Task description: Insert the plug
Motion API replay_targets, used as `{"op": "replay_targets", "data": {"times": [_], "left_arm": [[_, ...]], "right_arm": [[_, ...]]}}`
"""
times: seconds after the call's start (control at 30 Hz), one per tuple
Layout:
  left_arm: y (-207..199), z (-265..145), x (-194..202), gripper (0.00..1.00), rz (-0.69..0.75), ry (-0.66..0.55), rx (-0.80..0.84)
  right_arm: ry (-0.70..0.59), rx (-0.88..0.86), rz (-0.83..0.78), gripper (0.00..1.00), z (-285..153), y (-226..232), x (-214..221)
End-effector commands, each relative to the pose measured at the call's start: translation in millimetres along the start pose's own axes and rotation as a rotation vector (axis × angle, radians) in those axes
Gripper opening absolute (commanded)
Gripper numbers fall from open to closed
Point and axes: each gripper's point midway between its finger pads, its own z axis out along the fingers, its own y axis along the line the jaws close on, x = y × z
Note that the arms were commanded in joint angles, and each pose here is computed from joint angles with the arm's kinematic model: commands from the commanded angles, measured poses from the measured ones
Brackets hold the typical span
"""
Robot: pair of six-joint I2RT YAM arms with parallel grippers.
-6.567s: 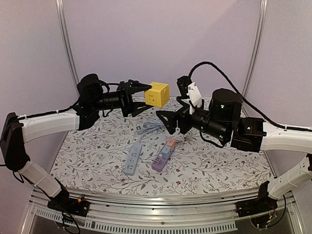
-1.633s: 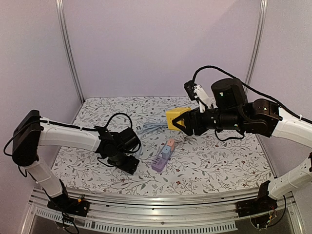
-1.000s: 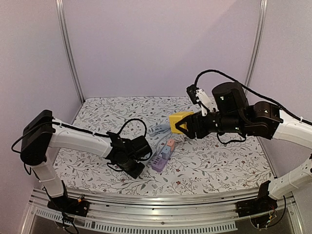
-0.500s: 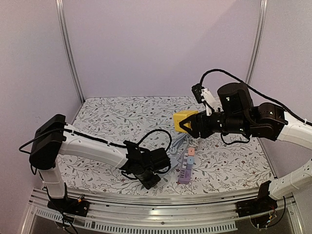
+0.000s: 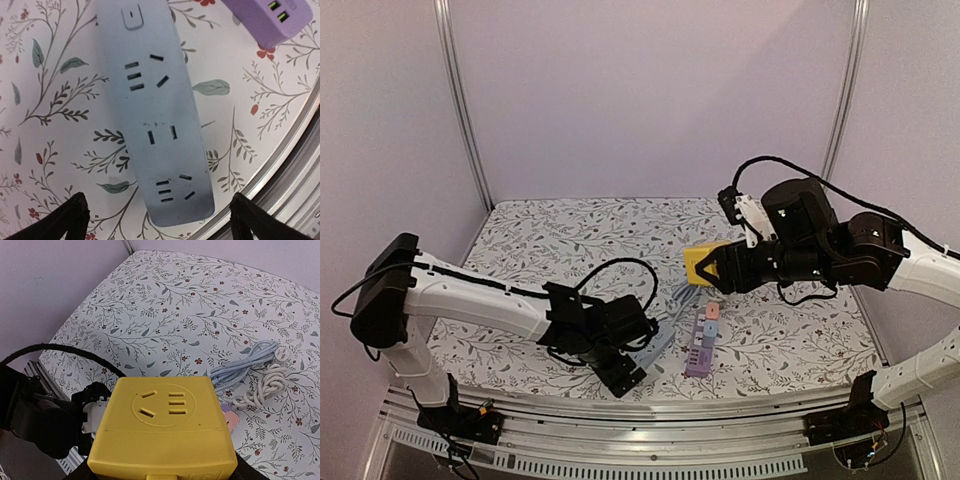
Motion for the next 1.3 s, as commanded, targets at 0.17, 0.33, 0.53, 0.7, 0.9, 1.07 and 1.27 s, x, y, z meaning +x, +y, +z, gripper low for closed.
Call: {"op": "replay_targets", "data": {"times": [0.17, 0.33, 0.53, 0.7, 0.9, 1.07, 1.27], "left_arm": [[47, -79, -36, 0.99, -0.158, -0.243, 0.024], [101, -112, -27, 1.0, -0.317, -0.355, -0.06], [152, -142, -5, 1.0, -0.51, -0.459, -0.113], [168, -150, 10, 1.0, -0.595, -0.487, -0.112], [174, -150, 24, 0.99, -0.635, -0.478, -0.13], [175, -151, 29, 1.0, -0.655, -0.481, -0.133], [179, -151, 36, 0.99, -0.67, -0.479, -0.149]], "right_arm": [[0.032, -0.041, -0.034, 0.0, -10, 6, 4], [0.073, -0.014, -0.102, 0.0, 0, 6, 3], [0.121, -0.046, -0.079, 0.0, 19, 7, -5], [0.239, -0.149, -0.061, 0.0, 33, 4, -9], [0.391, -0.115, -0.101, 0.0, 56, 0, 7], [0.514, -0.172, -0.118, 0.0, 75, 9, 25], [0.655, -0.236, -0.112, 0.0, 88, 21, 42]]}}
